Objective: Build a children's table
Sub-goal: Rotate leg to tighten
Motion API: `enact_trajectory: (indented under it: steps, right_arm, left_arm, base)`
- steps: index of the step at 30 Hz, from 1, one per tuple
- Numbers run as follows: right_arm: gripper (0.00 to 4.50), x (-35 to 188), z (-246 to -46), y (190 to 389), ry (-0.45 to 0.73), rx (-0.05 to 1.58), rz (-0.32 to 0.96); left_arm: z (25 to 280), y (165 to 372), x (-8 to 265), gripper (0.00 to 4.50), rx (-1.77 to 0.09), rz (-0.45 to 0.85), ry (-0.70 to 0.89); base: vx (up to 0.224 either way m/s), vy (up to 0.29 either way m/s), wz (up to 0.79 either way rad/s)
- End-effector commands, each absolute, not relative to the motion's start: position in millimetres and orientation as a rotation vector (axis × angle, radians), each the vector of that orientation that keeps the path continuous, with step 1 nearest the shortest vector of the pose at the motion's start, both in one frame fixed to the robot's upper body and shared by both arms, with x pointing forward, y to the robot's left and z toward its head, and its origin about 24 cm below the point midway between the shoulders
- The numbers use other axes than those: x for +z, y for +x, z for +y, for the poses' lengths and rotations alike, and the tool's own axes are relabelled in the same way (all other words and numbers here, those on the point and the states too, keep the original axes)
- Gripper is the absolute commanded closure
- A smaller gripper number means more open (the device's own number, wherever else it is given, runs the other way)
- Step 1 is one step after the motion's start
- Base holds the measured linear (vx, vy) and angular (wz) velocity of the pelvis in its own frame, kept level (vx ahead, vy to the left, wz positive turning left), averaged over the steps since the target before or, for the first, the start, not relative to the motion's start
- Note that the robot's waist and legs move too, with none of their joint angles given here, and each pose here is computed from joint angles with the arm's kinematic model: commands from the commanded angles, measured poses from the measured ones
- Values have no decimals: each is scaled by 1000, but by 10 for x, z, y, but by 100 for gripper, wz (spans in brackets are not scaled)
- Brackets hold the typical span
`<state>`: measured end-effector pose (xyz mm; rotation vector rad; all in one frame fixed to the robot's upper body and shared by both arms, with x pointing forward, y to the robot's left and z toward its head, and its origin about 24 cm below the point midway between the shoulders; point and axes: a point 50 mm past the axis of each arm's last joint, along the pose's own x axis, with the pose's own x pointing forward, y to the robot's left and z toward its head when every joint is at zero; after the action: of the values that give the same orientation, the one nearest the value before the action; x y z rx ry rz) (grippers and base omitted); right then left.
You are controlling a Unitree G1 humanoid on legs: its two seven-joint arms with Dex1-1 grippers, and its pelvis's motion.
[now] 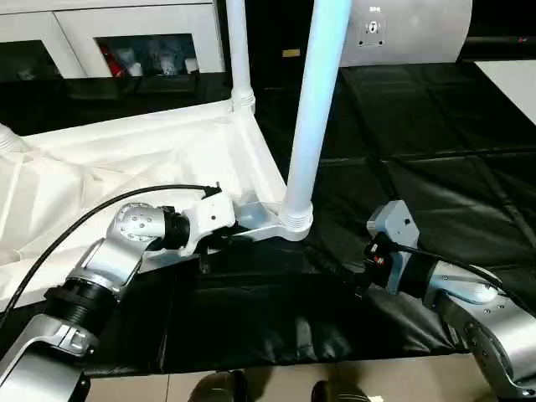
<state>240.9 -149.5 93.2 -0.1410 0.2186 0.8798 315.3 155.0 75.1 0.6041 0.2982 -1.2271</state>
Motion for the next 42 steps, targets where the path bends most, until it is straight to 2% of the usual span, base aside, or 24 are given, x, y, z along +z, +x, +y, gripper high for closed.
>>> enact_trajectory:
  steps: [1, 4, 12, 20, 24, 32, 39, 42]
  right_arm:
    - [0, 940, -1475, 2403, -143, 889, 209]
    - [0, 944, -1473, 2409, -141, 890, 208]
    - [0, 961, -1512, 2420, -146, 891, 201]
    - [0, 1023, -1581, 2448, -118, 965, 187]
    - [0, 1024, -1684, 2519, -173, 997, 197]
    - [0, 1084, -1727, 2598, -218, 1094, 204]
    - [0, 1043, -1632, 2751, -253, 1200, 206]
    - [38, 1014, -1566, 2859, -274, 1193, 195]
  left_arm:
    - [1571, 3133, 637, 434, -1218, 344, 611]
    - [1577, 3135, 637, 448, -1215, 338, 604]
    - [1571, 3114, 631, 448, -1234, 328, 601]
    - [1512, 3088, 694, 448, -1332, 274, 654]
    - [1462, 3063, 729, 448, -1424, 260, 702]
    - [1382, 3008, 750, 448, -1529, 255, 720]
    - [1311, 2979, 755, 448, -1603, 242, 765]
    - [1292, 2971, 751, 450, -1620, 242, 773]
  base:
    - [0, 0, 0]
    - [0, 0, 0]
    - [0, 0, 0]
    - [0, 0, 0]
    - [0, 0, 0]
    - [0, 0, 0]
    - [0, 0, 0]
    - [0, 0, 0]
